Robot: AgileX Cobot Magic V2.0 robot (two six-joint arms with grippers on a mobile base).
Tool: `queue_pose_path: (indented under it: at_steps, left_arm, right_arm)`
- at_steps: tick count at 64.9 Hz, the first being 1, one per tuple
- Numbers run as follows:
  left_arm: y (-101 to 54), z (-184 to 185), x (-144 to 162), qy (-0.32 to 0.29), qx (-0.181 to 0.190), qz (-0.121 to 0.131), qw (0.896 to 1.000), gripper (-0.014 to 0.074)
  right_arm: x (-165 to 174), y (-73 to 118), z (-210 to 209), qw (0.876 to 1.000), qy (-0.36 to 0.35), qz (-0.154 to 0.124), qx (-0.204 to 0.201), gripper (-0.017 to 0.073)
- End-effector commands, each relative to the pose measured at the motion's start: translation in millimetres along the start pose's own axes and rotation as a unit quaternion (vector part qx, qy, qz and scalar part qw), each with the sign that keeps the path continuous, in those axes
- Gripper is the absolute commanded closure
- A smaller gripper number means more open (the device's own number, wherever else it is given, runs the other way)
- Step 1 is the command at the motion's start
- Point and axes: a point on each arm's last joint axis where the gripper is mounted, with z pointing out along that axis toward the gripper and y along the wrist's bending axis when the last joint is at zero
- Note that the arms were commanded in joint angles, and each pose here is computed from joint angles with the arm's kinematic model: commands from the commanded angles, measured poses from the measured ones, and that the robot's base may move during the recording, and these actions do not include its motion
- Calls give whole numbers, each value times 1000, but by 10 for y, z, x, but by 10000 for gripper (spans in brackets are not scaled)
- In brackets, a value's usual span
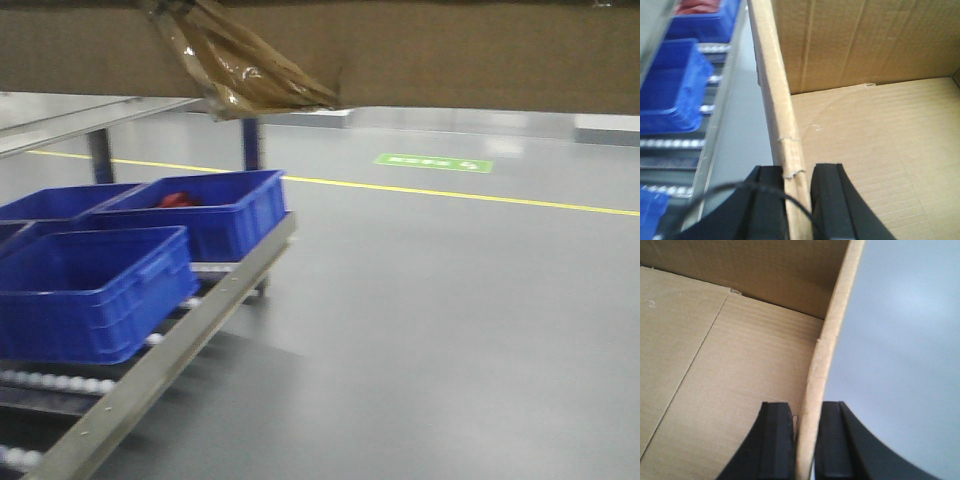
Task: Grab carton from right shelf to conveyor
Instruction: 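Hold the box with both grippers while the base drives away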
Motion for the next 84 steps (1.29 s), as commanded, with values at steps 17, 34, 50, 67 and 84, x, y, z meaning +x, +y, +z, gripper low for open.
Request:
queue_pose_path:
  at_steps: [17,34,50,67,84]
  left_arm:
    - [-80,-61,-51,-34,36,0,999,615]
    - [-80,-61,-51,-34,36,0,999,615]
    - [-80,-61,-51,-34,36,0,999,615]
    - [-80,-61,-51,-34,36,0,999,615]
    - [-80,-61,-51,-34,36,0,999,615]
  right_arm:
    - [-27,89,-86,999,-28,-4,-41,627]
    - [-27,89,-86,999,-28,-4,-41,627]
    - [-27,89,-86,999,-28,-4,-41,627]
    - [-27,89,-86,999,-28,-4,-41,627]
    - [-27,89,-86,999,-28,-4,-41,627]
